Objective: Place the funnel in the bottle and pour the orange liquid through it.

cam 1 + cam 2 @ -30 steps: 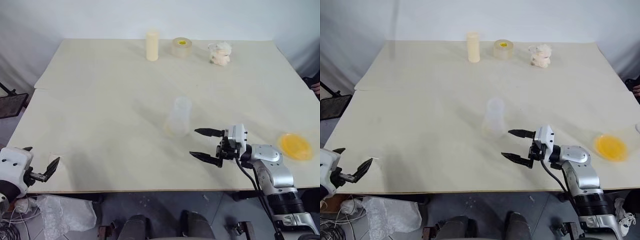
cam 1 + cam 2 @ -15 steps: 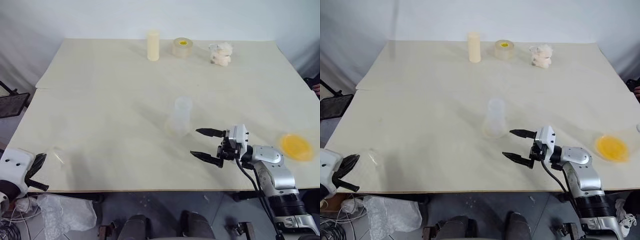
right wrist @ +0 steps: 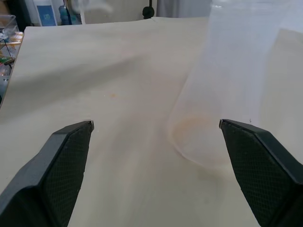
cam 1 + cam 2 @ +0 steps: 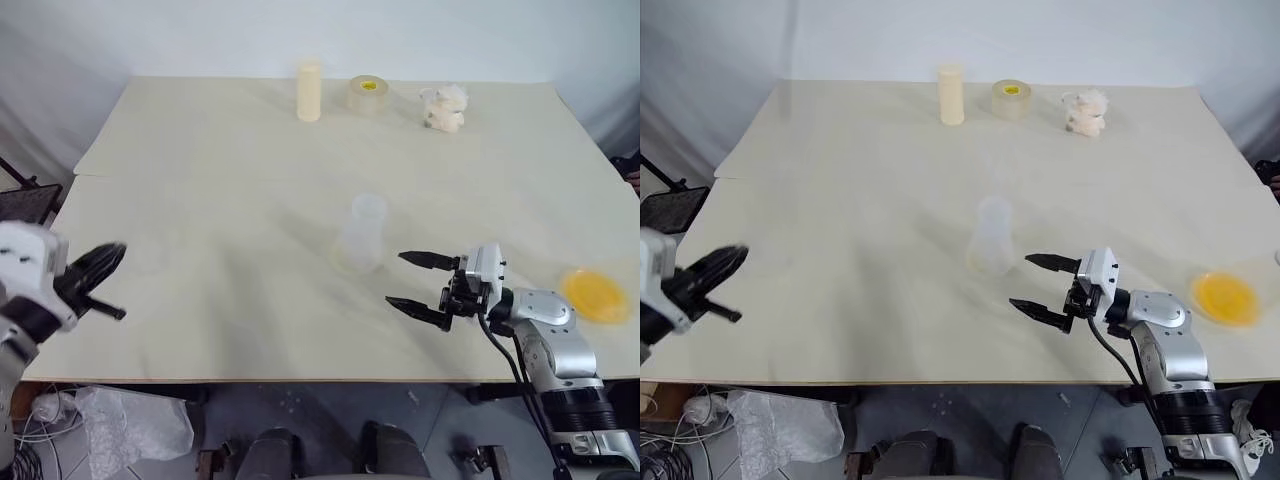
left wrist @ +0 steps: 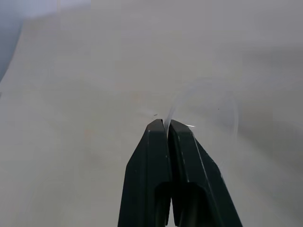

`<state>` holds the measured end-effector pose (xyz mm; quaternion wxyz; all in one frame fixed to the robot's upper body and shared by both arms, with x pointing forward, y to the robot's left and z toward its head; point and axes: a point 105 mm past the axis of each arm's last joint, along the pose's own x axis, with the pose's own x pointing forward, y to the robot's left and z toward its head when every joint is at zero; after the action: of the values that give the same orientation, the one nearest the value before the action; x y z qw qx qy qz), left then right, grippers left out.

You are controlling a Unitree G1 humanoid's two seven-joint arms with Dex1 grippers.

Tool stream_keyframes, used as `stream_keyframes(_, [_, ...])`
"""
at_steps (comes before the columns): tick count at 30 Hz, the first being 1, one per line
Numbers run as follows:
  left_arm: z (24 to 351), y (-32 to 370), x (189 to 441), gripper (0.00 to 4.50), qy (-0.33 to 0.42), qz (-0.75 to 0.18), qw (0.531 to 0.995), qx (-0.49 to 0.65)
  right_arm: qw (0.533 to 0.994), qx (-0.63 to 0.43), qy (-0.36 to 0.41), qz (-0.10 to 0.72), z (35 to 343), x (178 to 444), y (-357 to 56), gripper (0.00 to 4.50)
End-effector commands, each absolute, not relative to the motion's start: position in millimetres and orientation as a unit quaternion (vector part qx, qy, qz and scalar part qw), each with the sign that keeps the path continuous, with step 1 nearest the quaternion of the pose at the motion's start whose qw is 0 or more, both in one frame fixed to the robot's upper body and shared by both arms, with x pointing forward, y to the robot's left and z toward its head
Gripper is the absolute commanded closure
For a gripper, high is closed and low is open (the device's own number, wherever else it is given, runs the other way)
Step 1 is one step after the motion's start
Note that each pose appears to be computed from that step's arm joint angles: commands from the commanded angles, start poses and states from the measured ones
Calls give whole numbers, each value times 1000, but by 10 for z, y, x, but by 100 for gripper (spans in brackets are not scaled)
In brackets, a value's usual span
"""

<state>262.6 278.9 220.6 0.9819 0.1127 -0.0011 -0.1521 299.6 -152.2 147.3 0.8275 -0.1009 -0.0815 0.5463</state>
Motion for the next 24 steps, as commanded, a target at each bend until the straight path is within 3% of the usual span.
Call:
stream_keyframes(1, [2347, 2464, 2708, 445, -9, -225, 967, 119, 829, -117, -114, 535, 1637, 2990, -1574, 0])
stream_keyframes(4, [2685, 2101, 2934, 445, -80, -288, 952, 73, 834, -117, -122, 526, 1642, 2967, -1564, 0])
stream_keyframes(8, [2946, 1847, 3021, 445, -130, -351, 927, 6, 839, -116, -127, 516, 1637, 2906, -1564, 0])
stream_keyframes(13, [3143, 1586, 3140, 445, -148, -427, 892, -30, 849, -123, -139, 495, 1674, 2838, -1615, 0])
stream_keyframes(24, [3172, 980, 3435, 445, -39, -546, 833, -81, 862, -122, -164, 465, 1780, 2692, -1595, 0])
